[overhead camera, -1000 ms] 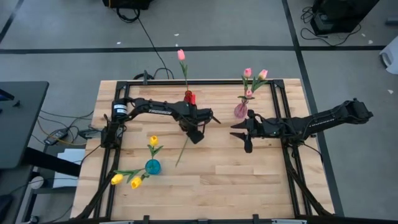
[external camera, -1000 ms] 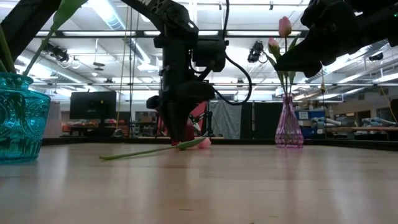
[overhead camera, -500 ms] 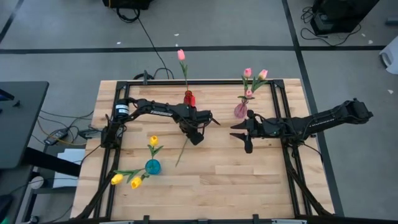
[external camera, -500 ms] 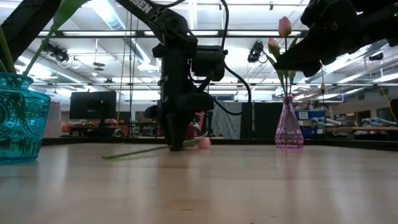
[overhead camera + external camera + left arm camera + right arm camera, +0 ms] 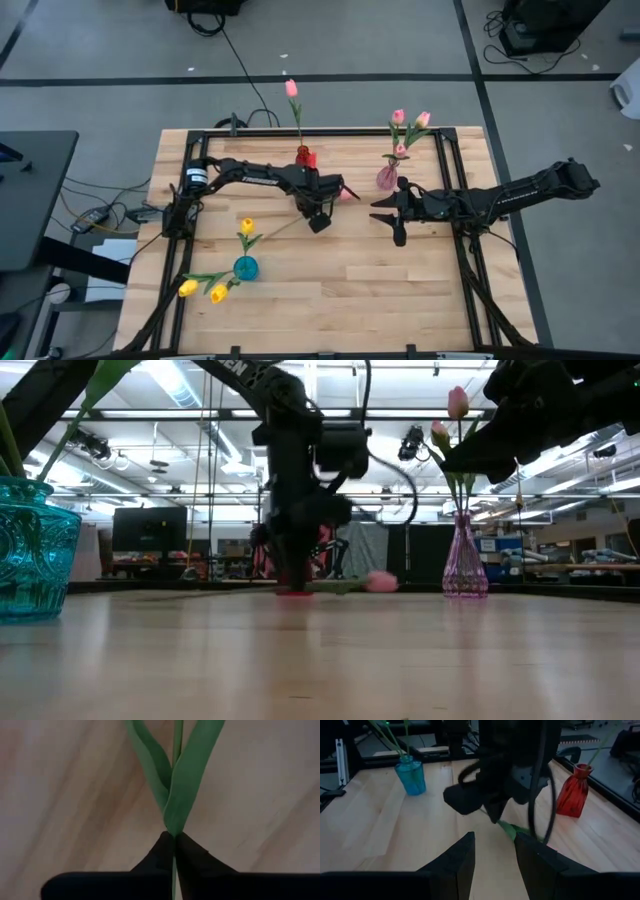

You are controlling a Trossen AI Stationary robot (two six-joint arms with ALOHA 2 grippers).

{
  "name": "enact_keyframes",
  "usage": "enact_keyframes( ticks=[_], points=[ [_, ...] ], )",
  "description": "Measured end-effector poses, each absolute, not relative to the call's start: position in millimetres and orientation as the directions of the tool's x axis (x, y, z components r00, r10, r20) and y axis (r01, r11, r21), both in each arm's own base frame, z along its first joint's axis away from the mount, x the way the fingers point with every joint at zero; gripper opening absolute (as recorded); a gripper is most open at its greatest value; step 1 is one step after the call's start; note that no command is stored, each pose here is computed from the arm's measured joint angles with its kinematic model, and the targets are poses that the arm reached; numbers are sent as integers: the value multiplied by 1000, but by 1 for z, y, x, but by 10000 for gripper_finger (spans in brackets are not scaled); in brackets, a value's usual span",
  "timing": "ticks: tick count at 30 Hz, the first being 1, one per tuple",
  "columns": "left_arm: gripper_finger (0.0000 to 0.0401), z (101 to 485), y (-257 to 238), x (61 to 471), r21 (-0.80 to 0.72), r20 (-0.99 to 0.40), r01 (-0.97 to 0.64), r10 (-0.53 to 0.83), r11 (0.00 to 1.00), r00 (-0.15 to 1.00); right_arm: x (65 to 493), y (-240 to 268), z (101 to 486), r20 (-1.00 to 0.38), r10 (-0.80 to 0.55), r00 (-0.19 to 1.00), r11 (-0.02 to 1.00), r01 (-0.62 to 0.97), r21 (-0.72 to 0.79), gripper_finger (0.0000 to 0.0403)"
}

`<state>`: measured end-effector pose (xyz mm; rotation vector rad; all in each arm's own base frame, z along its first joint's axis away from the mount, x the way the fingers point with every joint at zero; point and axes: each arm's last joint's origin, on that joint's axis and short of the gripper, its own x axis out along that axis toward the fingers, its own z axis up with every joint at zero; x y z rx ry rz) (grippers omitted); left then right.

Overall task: Sort flowers into vase by color
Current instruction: Put the pink tulip into the red vase

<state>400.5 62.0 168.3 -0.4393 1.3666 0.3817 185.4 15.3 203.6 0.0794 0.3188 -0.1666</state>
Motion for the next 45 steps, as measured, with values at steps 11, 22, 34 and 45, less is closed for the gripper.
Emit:
enact_keyframes(
  ticks=[11,22,34,45],
  points=[
    [5,289,74,394,61,-840,-459,294,886,457,181,19,206,-312,-127,942,989,146,38,151],
    [4,324,75,341,78,-621,-526,454,847,638,180,22,206,-316,-143,938,987,159,24,151],
    [5,315,82,310,164,-181,-572,594,804,783,185,23,204,-308,-144,940,988,155,10,151],
    [6,311,112,301,135,-23,-644,652,753,758,185,22,204,-307,-160,938,986,166,-6,151]
  ],
)
